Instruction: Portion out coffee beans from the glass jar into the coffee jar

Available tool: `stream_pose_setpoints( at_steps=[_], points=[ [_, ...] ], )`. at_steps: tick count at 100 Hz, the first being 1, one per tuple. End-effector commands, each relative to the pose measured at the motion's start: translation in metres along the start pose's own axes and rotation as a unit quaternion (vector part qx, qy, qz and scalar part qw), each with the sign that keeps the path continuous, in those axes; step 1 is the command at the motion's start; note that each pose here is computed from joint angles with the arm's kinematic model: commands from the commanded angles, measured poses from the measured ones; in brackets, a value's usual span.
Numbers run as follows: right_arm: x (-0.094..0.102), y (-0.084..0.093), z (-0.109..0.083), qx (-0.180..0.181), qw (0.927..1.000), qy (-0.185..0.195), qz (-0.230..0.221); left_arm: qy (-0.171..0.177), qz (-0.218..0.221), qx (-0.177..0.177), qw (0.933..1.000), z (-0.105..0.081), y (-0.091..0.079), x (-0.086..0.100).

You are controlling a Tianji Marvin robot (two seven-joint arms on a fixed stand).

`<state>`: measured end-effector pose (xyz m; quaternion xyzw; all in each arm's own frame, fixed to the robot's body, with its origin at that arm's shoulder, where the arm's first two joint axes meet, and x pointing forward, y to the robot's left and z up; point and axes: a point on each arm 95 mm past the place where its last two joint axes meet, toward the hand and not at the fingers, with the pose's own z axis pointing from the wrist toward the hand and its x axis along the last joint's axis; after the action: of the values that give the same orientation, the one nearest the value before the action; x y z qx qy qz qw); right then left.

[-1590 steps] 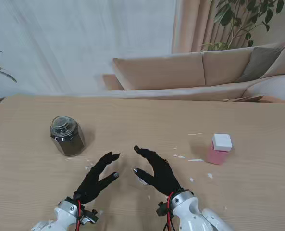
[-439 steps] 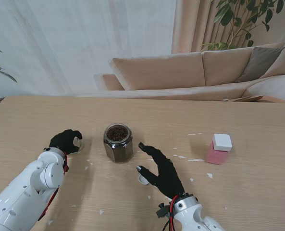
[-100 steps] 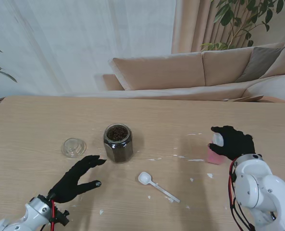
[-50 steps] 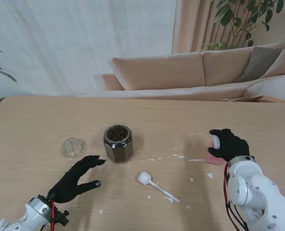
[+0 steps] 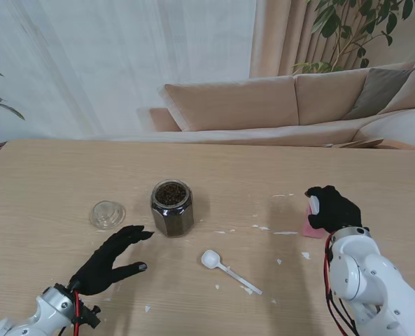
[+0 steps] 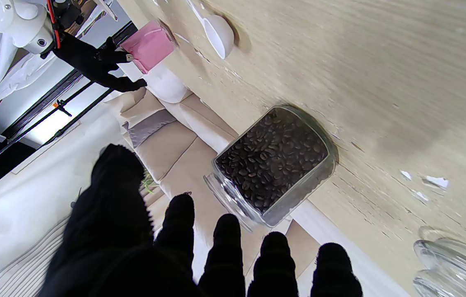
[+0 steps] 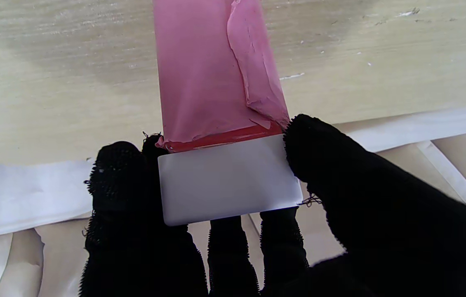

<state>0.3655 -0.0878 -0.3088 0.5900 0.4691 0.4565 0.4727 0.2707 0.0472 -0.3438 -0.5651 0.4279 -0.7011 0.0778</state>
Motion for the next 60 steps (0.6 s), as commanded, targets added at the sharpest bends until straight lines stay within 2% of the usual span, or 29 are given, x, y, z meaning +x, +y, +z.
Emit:
stream_pose_setpoints(
  at_steps=[1, 23, 36, 48, 60],
  points=[
    [0.004, 0.001, -0.005, 0.001, 1.0000, 0.008, 0.004, 0.003, -0.004, -0.006, 1.0000, -0.001, 0.004, 0.002],
    [0.009, 0.013, -0.015, -0.021, 0.9993, 0.026, 0.019, 0.004, -0.006, -0.009, 0.9999, -0.001, 0.004, 0.002],
    [0.020, 0.024, -0.026, -0.028, 0.9972, 0.054, 0.044, 0.006, -0.006, -0.012, 0.9999, -0.001, 0.005, 0.003],
    [0.037, 0.036, -0.038, -0.040, 0.9923, 0.095, 0.069, 0.009, -0.004, -0.014, 0.9999, 0.000, 0.006, 0.004],
    [0.057, 0.047, -0.051, -0.056, 0.9838, 0.142, 0.094, 0.015, 0.002, -0.020, 0.9997, 0.001, 0.005, 0.009]
  ],
)
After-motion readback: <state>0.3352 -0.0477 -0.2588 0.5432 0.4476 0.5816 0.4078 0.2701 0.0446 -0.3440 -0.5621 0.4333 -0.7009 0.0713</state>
